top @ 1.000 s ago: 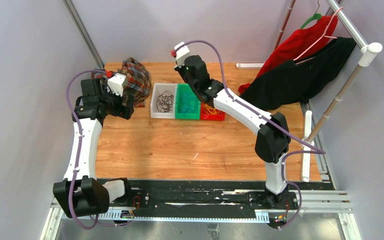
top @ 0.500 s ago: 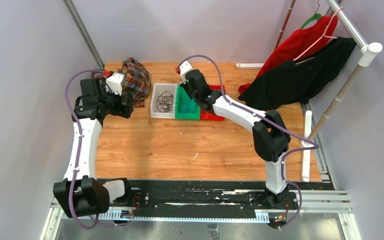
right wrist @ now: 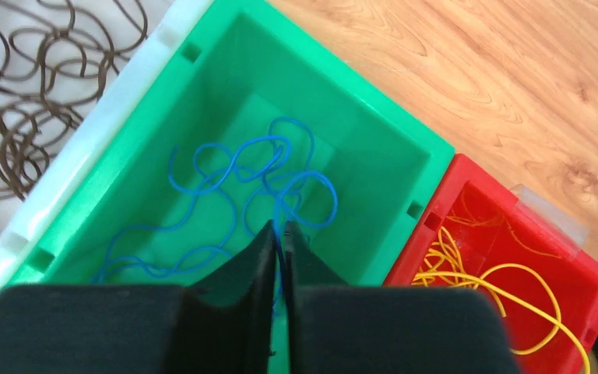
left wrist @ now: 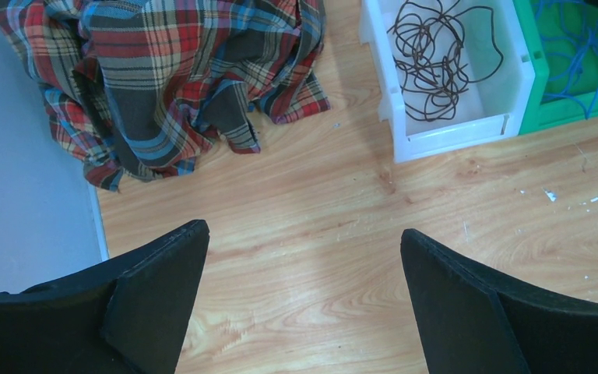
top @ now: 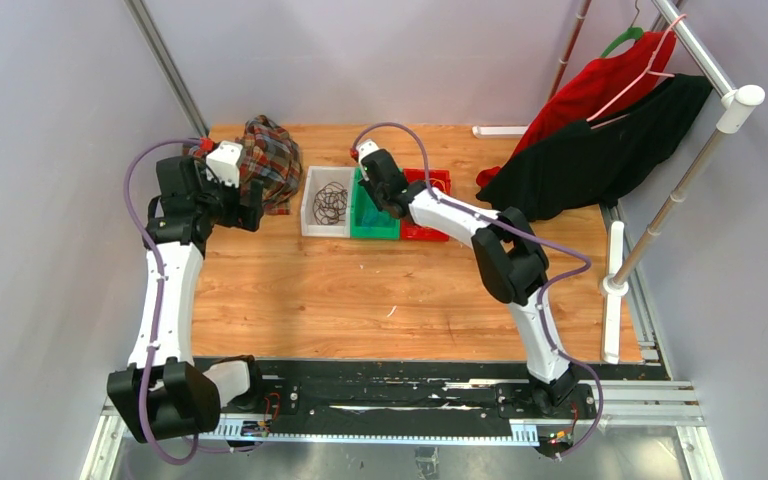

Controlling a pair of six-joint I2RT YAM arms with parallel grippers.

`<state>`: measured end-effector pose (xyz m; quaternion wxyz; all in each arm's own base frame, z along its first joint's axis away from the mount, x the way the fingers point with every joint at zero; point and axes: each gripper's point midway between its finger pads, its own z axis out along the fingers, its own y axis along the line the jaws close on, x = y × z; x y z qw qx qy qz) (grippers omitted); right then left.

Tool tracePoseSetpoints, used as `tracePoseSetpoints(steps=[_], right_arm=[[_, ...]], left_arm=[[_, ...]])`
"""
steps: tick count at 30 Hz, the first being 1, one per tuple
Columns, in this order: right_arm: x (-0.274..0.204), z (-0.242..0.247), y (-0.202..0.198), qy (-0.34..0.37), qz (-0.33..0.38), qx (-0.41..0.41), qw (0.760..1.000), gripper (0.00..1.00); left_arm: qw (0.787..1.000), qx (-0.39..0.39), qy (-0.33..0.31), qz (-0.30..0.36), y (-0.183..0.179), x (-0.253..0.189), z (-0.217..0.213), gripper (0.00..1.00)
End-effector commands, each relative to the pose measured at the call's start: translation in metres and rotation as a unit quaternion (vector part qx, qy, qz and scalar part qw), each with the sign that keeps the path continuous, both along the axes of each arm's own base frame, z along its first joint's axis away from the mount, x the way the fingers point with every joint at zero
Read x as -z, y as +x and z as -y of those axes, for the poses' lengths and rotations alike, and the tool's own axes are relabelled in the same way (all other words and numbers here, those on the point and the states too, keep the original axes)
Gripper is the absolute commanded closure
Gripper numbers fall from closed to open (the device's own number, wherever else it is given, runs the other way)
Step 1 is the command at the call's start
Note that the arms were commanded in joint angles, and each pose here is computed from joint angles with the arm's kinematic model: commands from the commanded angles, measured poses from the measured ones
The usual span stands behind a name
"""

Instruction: Untangle the cables

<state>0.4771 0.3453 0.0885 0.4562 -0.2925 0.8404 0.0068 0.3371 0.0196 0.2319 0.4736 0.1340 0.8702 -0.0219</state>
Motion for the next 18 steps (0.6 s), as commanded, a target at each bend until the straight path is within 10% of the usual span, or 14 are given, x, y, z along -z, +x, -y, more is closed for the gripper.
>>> tracePoseSetpoints(steps=[1,5,18], right_arm=[[-0.028,0.0,0.015,0.039,-0.005,0.023,0.999,0.86],[-0.062,0.0,0.008,0.068,0.015,0.017,0.997,0.33],[-0.156,0.072,-0.036,0.119,0.106,0.097,0.982,0.28]], left_arm=[[1.0,-0.013,-0.002,0.026,0.004,-0.002,-0.004,0.02],[1.0,-0.015,-0.01,0.018,0.007,0.008,-0.004,0.02],[0.996,0.021,-0.068,0.051,0.014,0.015,0.019,0.02]])
